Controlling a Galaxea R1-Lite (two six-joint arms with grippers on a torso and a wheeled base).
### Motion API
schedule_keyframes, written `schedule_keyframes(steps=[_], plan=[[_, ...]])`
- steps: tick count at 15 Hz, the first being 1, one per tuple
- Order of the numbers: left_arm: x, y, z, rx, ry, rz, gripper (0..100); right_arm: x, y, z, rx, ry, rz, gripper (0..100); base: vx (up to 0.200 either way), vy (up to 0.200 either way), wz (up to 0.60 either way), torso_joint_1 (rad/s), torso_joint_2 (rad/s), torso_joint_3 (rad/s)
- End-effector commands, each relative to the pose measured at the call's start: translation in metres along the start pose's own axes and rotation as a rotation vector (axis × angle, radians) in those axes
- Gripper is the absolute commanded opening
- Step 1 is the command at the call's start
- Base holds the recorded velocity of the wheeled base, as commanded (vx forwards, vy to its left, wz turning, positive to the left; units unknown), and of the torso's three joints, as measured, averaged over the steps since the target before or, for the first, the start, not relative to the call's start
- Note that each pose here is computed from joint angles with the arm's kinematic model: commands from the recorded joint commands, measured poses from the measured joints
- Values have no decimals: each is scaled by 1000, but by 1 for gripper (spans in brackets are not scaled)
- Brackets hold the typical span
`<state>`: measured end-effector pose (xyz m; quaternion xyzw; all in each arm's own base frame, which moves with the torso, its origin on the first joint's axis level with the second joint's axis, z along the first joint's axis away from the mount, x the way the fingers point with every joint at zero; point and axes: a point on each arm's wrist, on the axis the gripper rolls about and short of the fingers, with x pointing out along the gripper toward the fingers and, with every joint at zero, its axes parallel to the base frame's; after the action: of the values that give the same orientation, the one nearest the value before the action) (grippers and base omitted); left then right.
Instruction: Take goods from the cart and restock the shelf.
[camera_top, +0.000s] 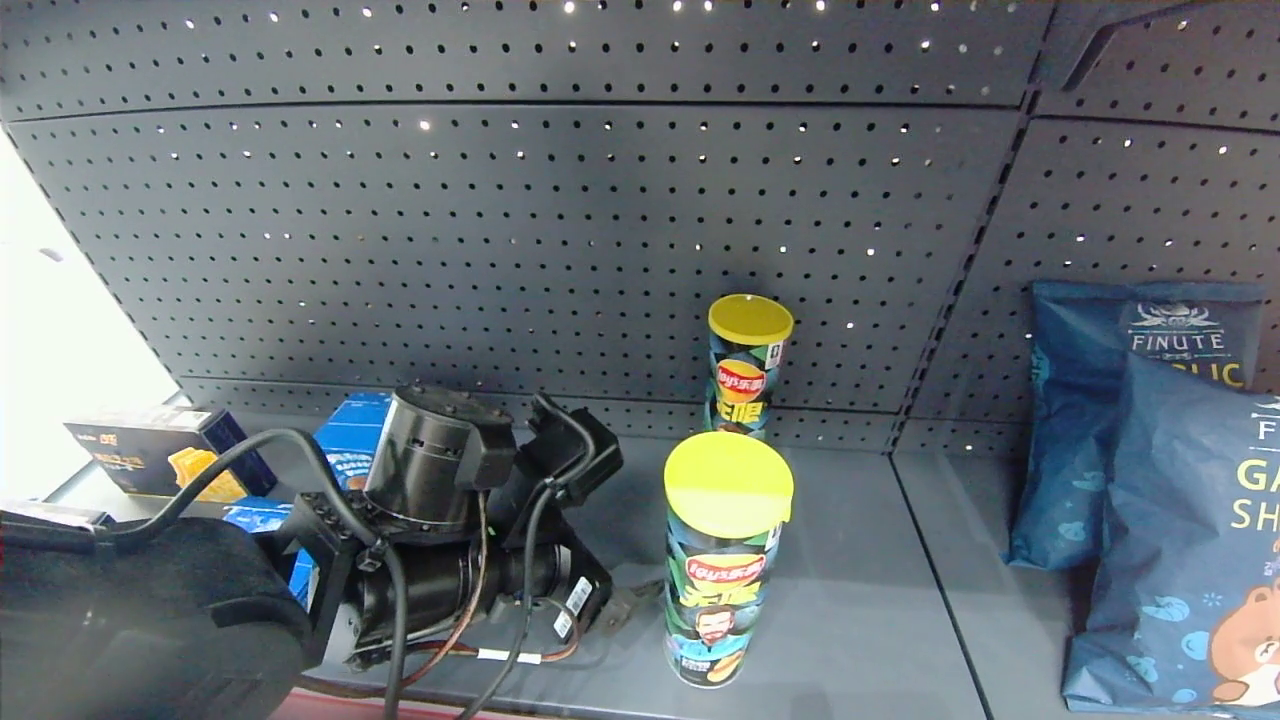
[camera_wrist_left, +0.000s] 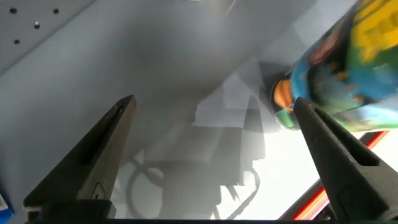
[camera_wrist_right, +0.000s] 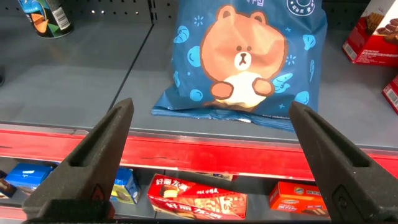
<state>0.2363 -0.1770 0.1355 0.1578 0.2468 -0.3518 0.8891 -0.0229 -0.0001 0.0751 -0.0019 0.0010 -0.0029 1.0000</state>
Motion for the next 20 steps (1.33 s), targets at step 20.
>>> schedule_keyframes(steps=[20], plan=[[-5, -6, 8, 32, -33, -13, 100, 0, 0, 0, -1, 1, 0, 100, 0, 0, 0, 0, 0, 0]])
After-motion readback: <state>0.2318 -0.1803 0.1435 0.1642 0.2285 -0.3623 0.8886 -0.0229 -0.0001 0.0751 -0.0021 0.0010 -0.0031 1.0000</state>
